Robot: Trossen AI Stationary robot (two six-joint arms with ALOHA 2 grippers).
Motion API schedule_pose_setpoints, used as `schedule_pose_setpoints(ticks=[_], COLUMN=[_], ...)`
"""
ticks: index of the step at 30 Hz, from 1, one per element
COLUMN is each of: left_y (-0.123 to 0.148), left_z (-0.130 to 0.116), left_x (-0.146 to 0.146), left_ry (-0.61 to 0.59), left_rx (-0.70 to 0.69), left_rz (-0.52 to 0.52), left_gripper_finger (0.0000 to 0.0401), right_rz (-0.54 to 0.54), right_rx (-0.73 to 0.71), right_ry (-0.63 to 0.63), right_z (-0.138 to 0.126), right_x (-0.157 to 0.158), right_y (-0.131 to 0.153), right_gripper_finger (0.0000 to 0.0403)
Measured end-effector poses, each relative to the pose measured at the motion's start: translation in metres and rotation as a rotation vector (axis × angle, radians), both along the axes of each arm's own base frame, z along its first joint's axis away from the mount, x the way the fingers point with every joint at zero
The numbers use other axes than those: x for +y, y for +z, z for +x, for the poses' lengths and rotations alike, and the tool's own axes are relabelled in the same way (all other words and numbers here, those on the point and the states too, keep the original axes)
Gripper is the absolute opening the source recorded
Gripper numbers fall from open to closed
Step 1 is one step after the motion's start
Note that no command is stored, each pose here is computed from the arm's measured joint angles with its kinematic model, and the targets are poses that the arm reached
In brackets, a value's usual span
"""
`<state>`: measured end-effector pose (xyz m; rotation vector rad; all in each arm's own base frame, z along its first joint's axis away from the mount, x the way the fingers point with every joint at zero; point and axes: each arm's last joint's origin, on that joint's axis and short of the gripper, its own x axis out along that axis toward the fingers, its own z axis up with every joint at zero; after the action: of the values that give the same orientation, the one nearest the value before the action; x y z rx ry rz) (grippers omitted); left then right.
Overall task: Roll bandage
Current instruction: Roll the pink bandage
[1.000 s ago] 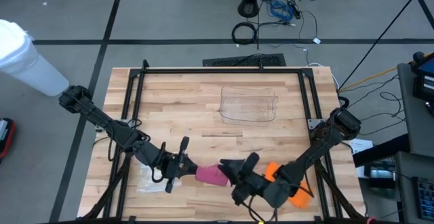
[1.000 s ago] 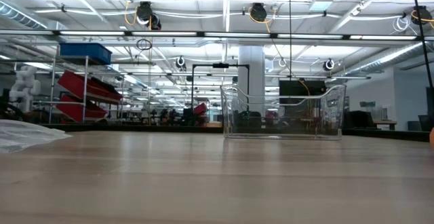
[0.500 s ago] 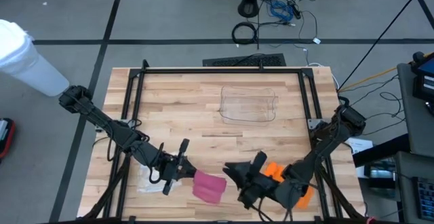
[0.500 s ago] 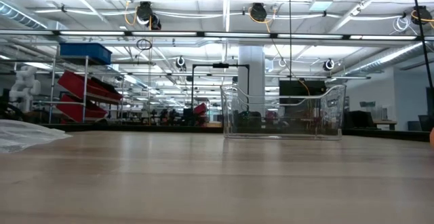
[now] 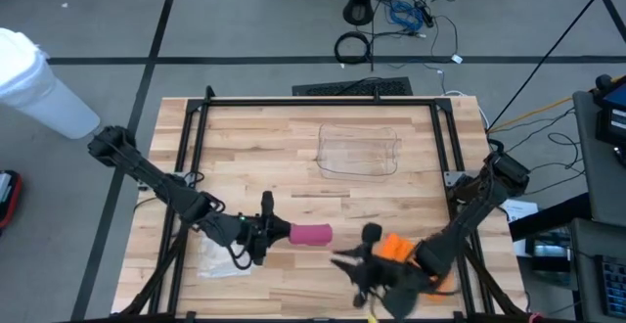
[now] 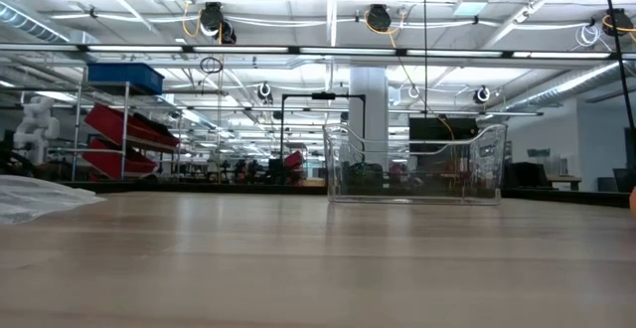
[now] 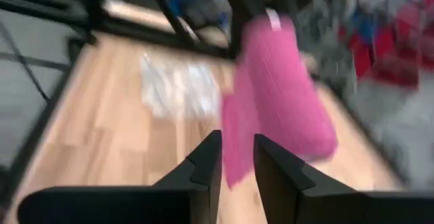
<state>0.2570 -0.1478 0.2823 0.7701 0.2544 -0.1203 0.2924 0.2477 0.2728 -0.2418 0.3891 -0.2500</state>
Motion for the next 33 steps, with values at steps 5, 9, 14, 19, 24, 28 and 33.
schedule_pose_setpoints(ticks=[5, 9, 14, 19, 24, 28, 33], left_y=[-0.019, -0.055, -0.086, -0.118, -0.140, -0.153, -0.178], left_z=[0.012, 0.005, -0.011, -0.024, -0.030, -0.023, -0.015], left_x=[0.010, 0.020, 0.045, 0.067, 0.071, 0.072, 0.080], left_ry=[-0.093, -0.071, -0.050, 0.031, 0.047, 0.056, 0.109], left_rx=[0.074, 0.052, -0.095, -0.012, 0.005, -0.012, 0.007], left_rz=[-0.244, -0.315, -0.438, -0.529, -0.542, -0.529, -0.505], left_gripper_finger=[0.0018, 0.0018, 0.0018, 0.0018, 0.0018, 0.0018, 0.0018], right_rz=[0.085, 0.063, 0.099, 0.227, 0.440, 0.575, 0.616], right_rx=[0.081, 0.070, 0.080, 0.029, -0.100, -0.217, -0.235], right_ry=[-0.103, -0.147, -0.201, -0.212, -0.127, -0.050, -0.034], right_z=[0.002, 0.003, -0.003, -0.008, -0.015, -0.026, -0.027], right_x=[-0.013, -0.019, -0.028, -0.042, -0.062, -0.082, -0.096], right_y=[-0.019, -0.025, -0.052, -0.093, -0.126, -0.139, -0.144], right_gripper_finger=[0.0058, 0.0051, 0.0033, 0.0017, 0.0009, 0.0001, 0.0001])
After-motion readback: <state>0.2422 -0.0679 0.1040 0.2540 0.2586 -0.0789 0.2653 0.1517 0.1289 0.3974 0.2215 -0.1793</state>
